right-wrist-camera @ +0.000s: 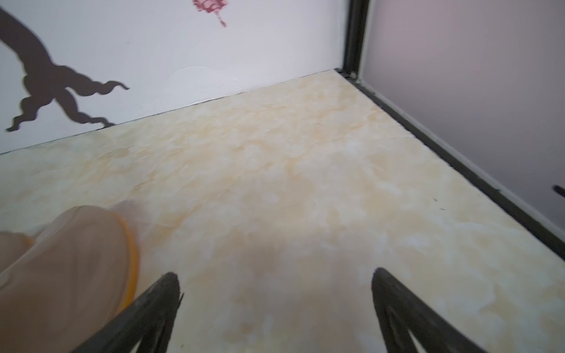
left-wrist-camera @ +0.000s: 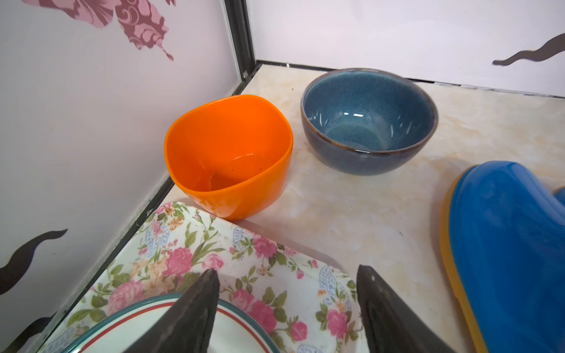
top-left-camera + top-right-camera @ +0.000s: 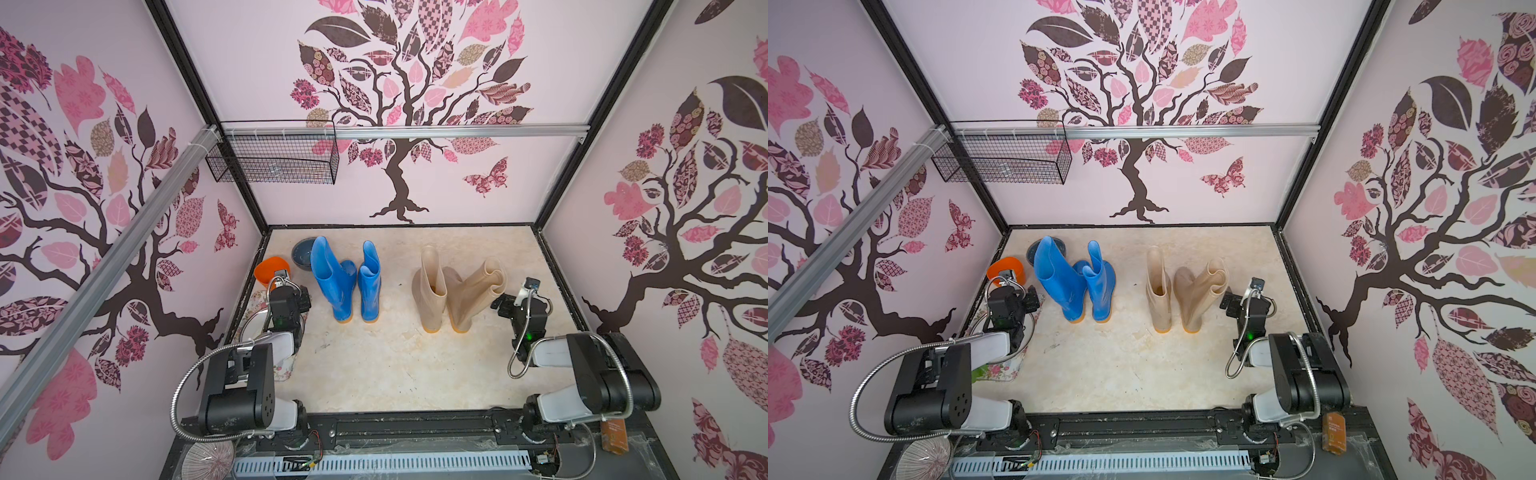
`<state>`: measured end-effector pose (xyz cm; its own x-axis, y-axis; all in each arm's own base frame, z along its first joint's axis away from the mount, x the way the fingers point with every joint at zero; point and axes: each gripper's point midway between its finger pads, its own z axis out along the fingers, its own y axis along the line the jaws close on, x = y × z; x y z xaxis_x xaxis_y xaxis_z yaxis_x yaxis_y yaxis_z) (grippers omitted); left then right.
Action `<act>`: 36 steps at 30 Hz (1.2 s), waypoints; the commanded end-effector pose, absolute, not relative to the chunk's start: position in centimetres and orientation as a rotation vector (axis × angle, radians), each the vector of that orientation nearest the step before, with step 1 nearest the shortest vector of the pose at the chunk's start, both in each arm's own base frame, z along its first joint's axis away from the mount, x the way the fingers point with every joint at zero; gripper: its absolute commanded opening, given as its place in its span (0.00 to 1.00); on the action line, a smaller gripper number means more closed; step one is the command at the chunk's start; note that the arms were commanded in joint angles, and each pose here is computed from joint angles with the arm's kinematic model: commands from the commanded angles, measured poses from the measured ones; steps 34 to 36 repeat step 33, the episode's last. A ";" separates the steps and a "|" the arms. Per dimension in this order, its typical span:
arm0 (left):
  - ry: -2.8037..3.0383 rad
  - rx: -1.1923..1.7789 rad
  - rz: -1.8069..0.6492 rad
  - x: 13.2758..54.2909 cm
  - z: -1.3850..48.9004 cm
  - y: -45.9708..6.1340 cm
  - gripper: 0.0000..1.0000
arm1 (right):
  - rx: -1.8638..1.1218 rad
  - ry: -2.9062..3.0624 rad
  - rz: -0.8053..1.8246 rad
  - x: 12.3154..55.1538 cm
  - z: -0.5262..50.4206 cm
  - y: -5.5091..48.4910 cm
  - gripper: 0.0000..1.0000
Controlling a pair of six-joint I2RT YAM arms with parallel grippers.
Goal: Match and arrange rain boots in pairs
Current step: Reset both arms
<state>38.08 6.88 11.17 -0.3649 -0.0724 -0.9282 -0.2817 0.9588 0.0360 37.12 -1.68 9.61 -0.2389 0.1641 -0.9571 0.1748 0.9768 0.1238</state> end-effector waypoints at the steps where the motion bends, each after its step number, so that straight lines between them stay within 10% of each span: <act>1: 1.833 -0.183 0.186 37.5 13.0 5.7 0.75 | 0.168 1.697 -0.034 37.7 11.9 -0.9 1.00; 36: 1.823 -0.167 0.099 39.9 10.5 3.4 0.76 | 0.192 1.765 -0.053 38.5 11.2 -1.2 1.00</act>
